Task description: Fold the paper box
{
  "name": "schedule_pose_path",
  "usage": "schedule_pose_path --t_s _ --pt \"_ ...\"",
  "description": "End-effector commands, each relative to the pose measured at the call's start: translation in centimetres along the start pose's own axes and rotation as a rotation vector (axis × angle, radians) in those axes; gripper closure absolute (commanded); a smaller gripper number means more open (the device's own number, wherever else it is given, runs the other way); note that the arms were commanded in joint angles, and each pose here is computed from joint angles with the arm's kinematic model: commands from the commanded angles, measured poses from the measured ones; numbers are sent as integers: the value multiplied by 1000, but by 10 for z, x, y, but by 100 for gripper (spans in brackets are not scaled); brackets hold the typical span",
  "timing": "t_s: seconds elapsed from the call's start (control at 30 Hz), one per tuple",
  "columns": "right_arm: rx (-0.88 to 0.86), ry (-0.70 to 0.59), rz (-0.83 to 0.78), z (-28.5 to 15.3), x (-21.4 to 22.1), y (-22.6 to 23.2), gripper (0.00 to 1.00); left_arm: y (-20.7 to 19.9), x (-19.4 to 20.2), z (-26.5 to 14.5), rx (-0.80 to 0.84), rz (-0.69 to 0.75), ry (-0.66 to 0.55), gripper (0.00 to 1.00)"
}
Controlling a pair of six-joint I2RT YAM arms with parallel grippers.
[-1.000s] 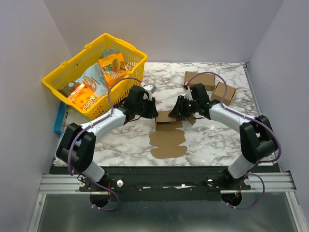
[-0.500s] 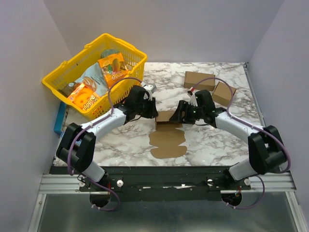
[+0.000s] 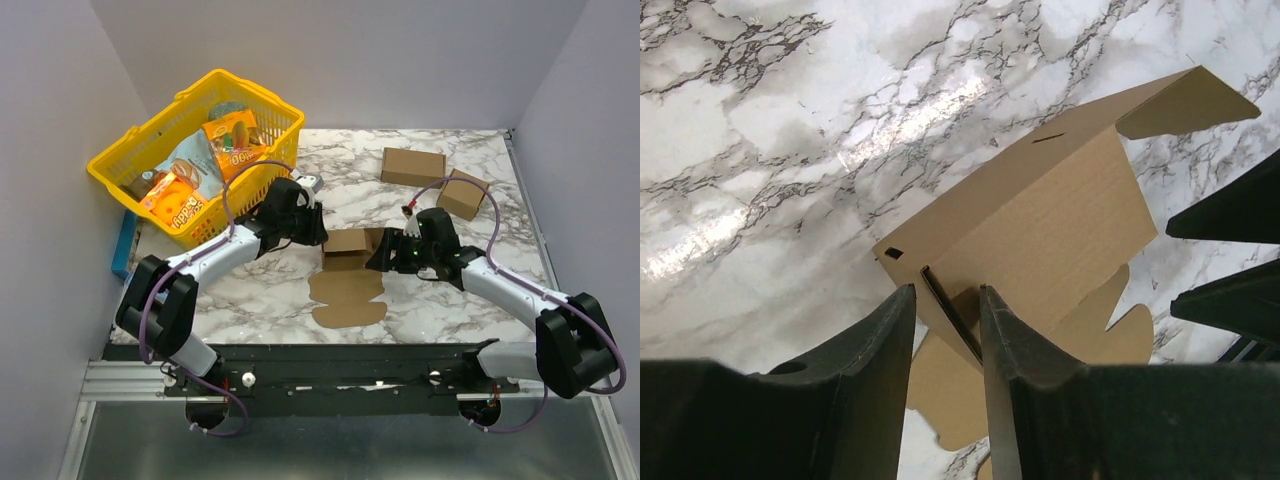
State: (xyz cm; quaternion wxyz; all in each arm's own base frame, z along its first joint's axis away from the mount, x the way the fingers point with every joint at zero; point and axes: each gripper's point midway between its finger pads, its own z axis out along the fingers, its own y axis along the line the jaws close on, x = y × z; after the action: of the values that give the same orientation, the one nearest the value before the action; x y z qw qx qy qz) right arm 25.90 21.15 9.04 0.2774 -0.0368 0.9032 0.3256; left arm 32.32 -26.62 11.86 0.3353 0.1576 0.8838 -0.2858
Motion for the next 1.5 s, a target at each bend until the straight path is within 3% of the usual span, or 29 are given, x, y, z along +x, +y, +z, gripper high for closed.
schedule_pose_path --t_s 0.0,0.13,0.3,0.53,0.67,0.73,0.9,1.17,1.47 --pt "6 -12 -6 2 1 -5 25 6 7 -12 -1 5 6 47" --pt "-17 -49 -17 -5 -9 5 23 10 -31 -32 5 -2 -129 20" --pt "-29 -76 -25 -14 -14 11 21 5 -56 -69 -25 32 -278 14" --pt "36 -137 -25 -24 -18 0 21 -25 -33 -82 -130 112 -364 14" --pt "52 -183 -42 -32 -26 0 22 -16 13 -70 -197 30 -408 14" --pt "63 -189 -51 -34 -26 -2 21 -20 17 -69 -193 5 -455 14" --pt "86 -186 -48 -34 -22 -8 21 -14 48 -43 -242 33 -398 15" --pt "91 -196 -41 -36 -21 -9 22 -15 47 -17 -272 33 -425 20" --pt "115 -194 -14 -31 -15 -18 22 -11 35 4 -312 -21 -506 38"
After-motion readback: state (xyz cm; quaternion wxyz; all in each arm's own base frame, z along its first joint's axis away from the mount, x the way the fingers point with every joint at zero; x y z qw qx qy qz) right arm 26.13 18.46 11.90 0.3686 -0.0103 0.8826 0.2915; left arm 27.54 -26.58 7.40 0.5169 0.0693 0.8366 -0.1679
